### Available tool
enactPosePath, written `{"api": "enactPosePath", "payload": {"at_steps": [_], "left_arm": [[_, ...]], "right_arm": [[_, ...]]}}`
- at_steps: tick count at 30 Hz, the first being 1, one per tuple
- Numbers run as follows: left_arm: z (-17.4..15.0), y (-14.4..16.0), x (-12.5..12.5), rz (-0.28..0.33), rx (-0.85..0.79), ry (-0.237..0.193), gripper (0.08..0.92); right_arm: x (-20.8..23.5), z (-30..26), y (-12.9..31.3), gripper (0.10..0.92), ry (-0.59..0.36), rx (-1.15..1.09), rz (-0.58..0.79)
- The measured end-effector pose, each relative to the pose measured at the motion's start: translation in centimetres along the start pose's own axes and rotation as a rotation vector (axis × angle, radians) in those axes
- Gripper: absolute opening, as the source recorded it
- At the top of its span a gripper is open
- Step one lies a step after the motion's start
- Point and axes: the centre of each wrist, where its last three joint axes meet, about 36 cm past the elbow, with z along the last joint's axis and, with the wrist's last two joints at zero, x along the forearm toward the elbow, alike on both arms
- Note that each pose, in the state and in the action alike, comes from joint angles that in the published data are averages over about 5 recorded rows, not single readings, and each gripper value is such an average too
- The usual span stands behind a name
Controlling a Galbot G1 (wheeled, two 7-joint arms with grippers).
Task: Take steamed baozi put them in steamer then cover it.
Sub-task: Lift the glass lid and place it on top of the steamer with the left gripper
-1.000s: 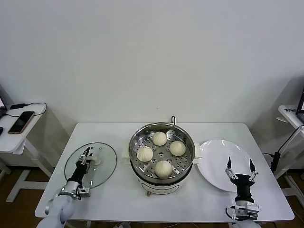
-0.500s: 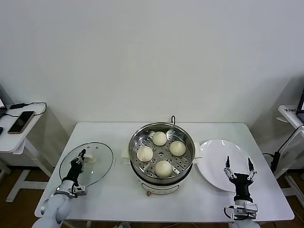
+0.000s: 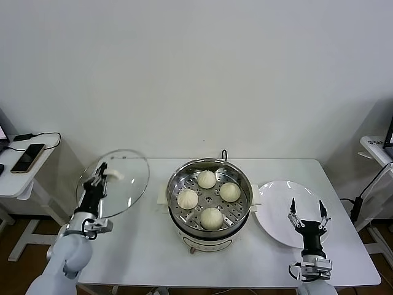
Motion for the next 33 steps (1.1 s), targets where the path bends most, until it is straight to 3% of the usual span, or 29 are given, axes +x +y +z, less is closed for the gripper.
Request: {"api": "enactPosePath", "payload": {"at_steps": [7,17,25,33], "left_arm": [[-8.3,4.7,0.4,-0.050,0.088,-0.078,0.193],[-18.7,5.7,3.1,0.049,0.133,-0.151,0.193],[-24.6,4.4,4.2,0.116,0.097,-0.172,0.193],[-28.0,2.5,4.2,0.143,0.044,-0.157,0.193]], "right_arm": [[-0.3,-0.1,-0.3,0.823,0.003,0.005,0.007],[-0.5,0.3,0.0,0.823,0.012,0.003,0.014],[-0.9,0.7,0.0,0.823,0.023,0.007,0.018],[-1.0,1.1,0.2,0.823,0.032,0.006,0.024]]}}
